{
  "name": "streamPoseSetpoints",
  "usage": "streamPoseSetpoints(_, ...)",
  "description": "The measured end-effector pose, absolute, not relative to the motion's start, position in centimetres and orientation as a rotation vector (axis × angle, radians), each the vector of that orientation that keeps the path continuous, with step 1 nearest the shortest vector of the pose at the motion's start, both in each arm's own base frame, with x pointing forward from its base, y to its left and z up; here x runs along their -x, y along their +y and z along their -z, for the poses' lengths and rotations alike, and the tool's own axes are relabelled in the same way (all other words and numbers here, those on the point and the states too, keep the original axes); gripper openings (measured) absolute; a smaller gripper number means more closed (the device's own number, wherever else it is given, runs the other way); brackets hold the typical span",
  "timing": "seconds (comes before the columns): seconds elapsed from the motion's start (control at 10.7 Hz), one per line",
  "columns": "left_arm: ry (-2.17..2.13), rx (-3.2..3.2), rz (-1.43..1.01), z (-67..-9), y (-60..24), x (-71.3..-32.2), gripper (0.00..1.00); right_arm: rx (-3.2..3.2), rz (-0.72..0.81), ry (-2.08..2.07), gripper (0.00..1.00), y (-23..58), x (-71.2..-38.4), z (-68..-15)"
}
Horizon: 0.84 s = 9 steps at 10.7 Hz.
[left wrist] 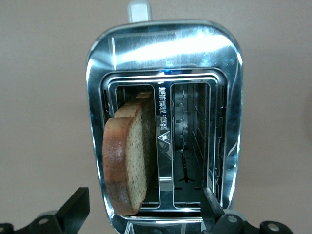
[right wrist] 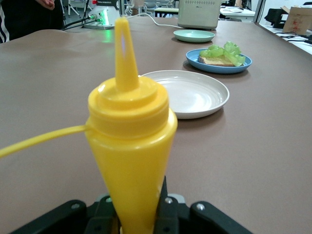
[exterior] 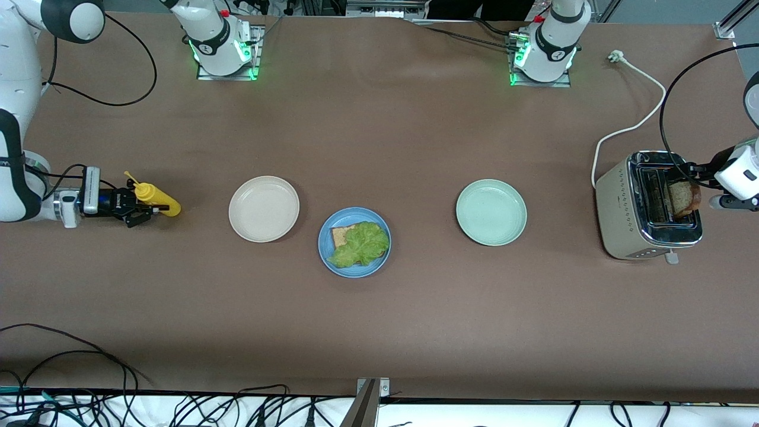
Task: Make sandwich in blue plate with both arms
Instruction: 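Set down the mustard bottle while the left gripper grasps toaster bread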
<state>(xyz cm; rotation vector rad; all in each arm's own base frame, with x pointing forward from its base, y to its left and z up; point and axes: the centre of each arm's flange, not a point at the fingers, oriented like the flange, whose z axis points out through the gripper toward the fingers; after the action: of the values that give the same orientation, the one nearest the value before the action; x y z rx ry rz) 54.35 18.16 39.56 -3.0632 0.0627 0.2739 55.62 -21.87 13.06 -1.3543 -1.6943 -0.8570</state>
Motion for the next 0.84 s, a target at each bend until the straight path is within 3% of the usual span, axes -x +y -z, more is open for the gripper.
streamPoseSetpoints(0.28,0.146,3.068,-0.273,-38.0,20.1,-54.3,1.0,1.369,0.865,-1.686,0.29,-22.5,-55.4,-13.0)
streamPoseSetpoints(0.65,0.176,3.071,-0.279,-37.2,20.9,-54.2,0.99,1.42,0.863,-1.709,0.81,-24.3,-55.8,-16.0)
streamPoseSetpoints(0.75,0.178,3.071,-0.279,-37.2,20.9,-54.2,0.93,1.448,0.835,-1.716,0.96,-25.0,-55.8,-17.5)
streamPoseSetpoints(0.84,0.178,3.071,-0.28,-37.2,20.9,-54.2,0.92,1.478,0.802,-1.726,1.0,-25.9,-55.6,-19.1)
